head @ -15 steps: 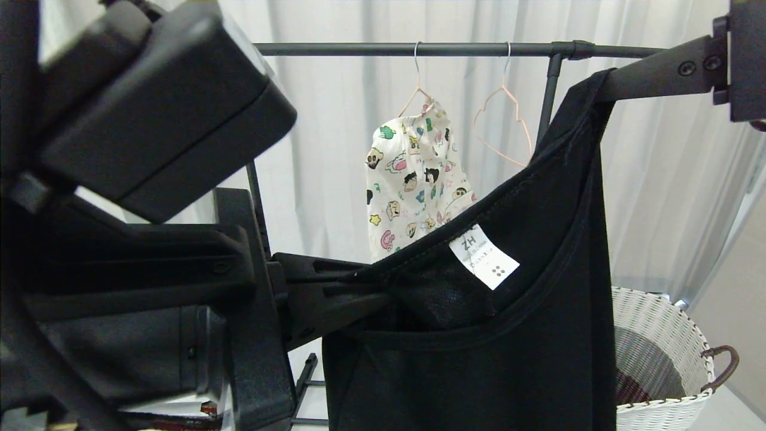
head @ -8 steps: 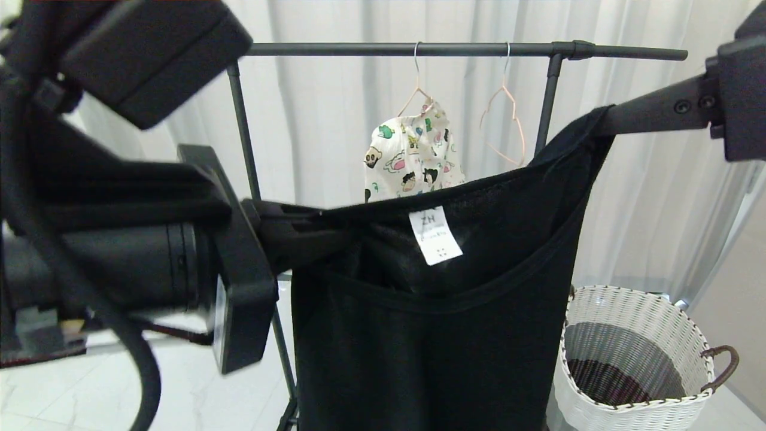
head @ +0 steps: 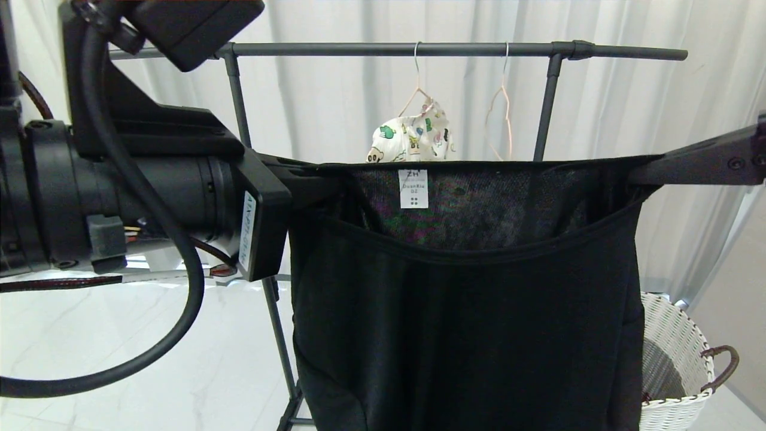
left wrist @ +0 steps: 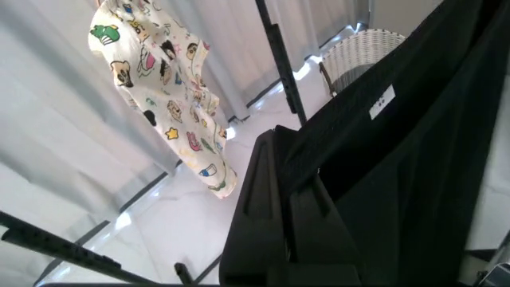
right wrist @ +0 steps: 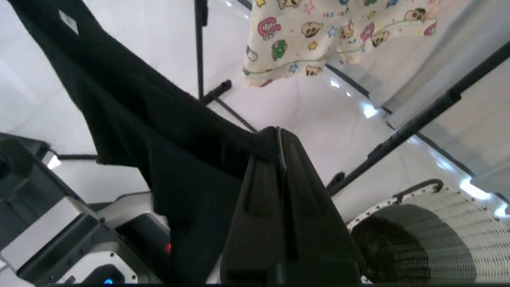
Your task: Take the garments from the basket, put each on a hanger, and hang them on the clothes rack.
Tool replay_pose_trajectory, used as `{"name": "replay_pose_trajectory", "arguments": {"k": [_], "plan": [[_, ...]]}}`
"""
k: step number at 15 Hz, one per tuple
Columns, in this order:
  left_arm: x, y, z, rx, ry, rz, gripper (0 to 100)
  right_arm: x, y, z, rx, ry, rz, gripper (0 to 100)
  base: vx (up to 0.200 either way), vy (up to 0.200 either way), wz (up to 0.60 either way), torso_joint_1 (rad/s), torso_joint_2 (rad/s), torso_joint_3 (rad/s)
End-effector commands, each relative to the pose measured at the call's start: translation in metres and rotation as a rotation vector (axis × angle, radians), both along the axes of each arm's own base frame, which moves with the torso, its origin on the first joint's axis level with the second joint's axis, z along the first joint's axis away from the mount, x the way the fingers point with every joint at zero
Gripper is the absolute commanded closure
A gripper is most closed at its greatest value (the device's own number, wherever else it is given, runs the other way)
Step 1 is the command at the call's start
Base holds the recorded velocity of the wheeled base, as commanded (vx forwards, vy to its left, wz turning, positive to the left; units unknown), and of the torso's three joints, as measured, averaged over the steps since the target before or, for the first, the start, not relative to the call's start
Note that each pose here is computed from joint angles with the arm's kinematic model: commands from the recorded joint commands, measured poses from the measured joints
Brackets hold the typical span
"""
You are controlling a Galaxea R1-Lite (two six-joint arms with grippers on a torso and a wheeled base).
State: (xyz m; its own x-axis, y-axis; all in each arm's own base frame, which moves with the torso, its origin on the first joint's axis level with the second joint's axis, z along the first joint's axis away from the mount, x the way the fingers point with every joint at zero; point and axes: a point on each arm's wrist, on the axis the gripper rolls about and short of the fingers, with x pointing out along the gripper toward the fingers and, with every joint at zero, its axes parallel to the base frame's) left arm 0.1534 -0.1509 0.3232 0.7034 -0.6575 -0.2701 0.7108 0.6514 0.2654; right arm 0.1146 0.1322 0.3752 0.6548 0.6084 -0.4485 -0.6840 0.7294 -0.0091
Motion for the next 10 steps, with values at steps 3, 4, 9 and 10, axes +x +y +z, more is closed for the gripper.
{"name": "replay_pose_trajectory", "arguments": {"k": [3,4,9,10], "plan": [[0.005,-0.004,-0.008,0.026,0.019,0.02,100,-0.004,-0.004,0.0,-0.008,0.007,0.002,0,0.0,0.0,0.0,0.0,0.0,0.0],[0.006,-0.005,-0.01,0.038,0.022,0.038,100,-0.004,-0.004,0.0,-0.008,0.007,0.0,0,0.0,0.0,0.0,0.0,0.0,0.0],[0.025,-0.011,-0.03,0.138,0.04,0.225,100,-0.004,-0.01,-0.016,-0.034,0.016,-0.02,0,0.0,0.0,0.0,0.0,0.0,0.0],[0.028,-0.012,-0.033,0.151,0.042,0.247,100,-0.003,-0.014,-0.024,-0.068,0.018,-0.039,0,0.0,0.0,0.0,0.0,0.0,0.0]]}}
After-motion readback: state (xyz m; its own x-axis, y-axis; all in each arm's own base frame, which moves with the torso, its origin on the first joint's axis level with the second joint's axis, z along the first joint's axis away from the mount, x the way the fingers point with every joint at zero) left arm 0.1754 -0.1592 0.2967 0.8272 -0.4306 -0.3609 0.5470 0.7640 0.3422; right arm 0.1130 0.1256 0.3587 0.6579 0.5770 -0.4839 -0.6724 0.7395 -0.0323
